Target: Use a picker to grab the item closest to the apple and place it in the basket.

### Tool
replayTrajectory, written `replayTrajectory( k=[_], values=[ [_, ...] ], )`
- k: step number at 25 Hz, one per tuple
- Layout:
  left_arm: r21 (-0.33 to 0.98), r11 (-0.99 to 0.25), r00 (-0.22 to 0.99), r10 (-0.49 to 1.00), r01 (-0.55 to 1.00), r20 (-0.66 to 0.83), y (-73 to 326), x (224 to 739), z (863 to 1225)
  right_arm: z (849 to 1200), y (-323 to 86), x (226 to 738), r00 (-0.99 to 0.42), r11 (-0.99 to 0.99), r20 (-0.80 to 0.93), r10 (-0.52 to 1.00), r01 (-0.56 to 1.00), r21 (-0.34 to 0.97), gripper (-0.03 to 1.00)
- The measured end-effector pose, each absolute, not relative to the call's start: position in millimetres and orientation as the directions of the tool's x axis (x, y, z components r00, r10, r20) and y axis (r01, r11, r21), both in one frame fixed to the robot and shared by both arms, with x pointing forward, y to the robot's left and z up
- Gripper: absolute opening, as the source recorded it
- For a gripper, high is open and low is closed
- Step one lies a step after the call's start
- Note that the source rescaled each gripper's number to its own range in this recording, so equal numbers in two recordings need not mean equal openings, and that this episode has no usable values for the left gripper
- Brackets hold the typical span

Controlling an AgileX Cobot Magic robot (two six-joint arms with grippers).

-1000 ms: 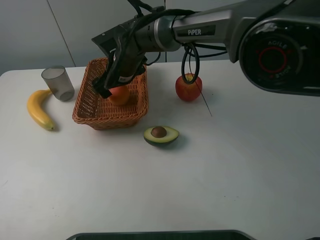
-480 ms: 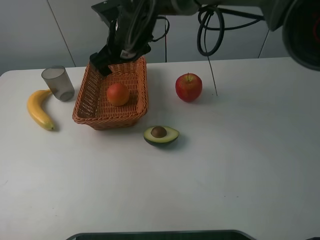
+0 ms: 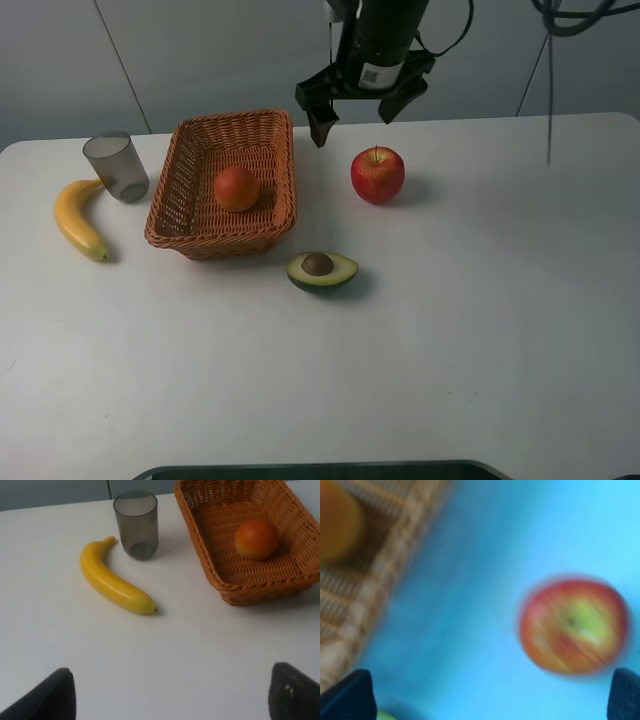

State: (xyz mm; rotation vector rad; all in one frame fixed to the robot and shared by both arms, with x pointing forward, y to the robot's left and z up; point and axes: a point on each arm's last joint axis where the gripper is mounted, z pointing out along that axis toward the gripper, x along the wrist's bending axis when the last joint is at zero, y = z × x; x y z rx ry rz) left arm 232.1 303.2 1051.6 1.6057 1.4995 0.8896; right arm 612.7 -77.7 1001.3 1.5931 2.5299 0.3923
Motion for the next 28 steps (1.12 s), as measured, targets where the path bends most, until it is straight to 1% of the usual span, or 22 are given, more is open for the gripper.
replayTrajectory(
  k=[3,10,14,22,25,28],
  values=[
    [0.88,-0.03,0.071,0.997,0.474,-0.004,303,232,1052,1003,-119,599,-0.352,0.335,0.026,0.936,0.909,0.247,1.0],
    [0.88,-0.03,0.071,0.997,0.474,-0.004,303,232,1052,1016,-212,556,-0.116,0.105,0.031,0.993,0.964,0.244,1.0],
    [0.88,-0.03,0.071,0.997,0.474,-0.004,303,232,1052,1027,-254,526,-0.005,-0.004,0.032,0.999,0.964,0.265,1.0],
    [0.88,-0.03,0.071,0.997,0.474,-0.004,303,232,1052,1057,-309,452,0.191,-0.196,0.05,0.98,0.902,0.385,1.0],
    [0.88,-0.03,0.071,0.997,0.474,-0.004,303,232,1052,1069,-315,424,0.208,-0.207,0.047,0.977,0.877,0.434,1.0],
    [0.88,-0.03,0.071,0.997,0.474,-0.004,303,232,1052,1082,-313,394,0.189,-0.186,0.049,0.981,0.834,0.519,1.0]
  ],
)
